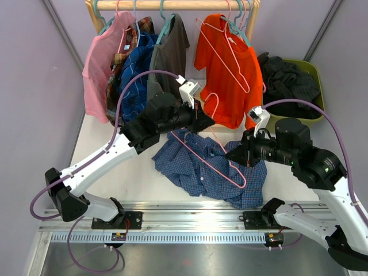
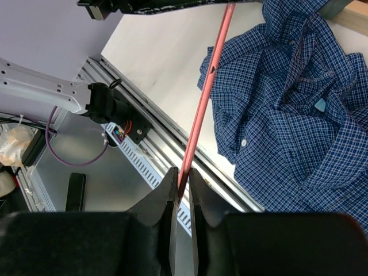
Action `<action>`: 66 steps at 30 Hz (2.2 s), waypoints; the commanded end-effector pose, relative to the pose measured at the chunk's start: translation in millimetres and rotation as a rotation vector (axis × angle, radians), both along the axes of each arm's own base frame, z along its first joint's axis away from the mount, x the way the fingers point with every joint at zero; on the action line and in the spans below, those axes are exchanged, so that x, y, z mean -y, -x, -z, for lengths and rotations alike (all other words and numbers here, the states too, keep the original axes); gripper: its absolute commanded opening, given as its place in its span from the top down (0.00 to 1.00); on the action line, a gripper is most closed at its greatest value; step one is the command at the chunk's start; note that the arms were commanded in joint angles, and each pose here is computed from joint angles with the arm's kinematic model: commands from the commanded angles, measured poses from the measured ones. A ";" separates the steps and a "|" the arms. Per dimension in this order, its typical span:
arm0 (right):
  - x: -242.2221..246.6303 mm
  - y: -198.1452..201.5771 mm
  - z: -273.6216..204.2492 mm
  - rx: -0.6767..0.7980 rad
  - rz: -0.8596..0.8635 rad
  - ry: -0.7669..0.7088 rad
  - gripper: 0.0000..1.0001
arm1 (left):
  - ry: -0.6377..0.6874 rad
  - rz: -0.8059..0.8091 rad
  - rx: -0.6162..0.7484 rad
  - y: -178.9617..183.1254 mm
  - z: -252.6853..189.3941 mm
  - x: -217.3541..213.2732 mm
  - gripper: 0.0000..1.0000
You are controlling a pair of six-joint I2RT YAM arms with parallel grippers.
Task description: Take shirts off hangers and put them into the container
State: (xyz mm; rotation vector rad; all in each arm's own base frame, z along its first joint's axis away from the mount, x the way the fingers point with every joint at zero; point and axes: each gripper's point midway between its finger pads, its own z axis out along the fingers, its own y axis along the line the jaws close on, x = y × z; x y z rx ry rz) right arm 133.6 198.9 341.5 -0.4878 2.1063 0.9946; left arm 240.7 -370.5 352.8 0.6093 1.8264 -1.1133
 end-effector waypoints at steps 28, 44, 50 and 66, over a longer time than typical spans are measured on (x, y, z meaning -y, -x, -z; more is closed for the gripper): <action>30.0 -69.5 -23.8 0.177 0.296 0.165 1.00 | 0.292 -0.135 0.306 61.8 -120.3 -105.1 0.01; -16.2 -199.4 -121.4 0.467 0.478 0.169 1.00 | 0.137 -0.250 0.076 75.3 7.0 -137.4 0.01; -35.6 -241.9 -138.9 0.534 0.532 0.171 1.00 | 0.132 -0.244 0.045 78.1 18.9 -137.0 0.01; -20.7 -288.1 -156.3 0.611 0.716 0.182 1.00 | 0.138 -0.262 -0.001 80.9 39.0 -141.2 0.01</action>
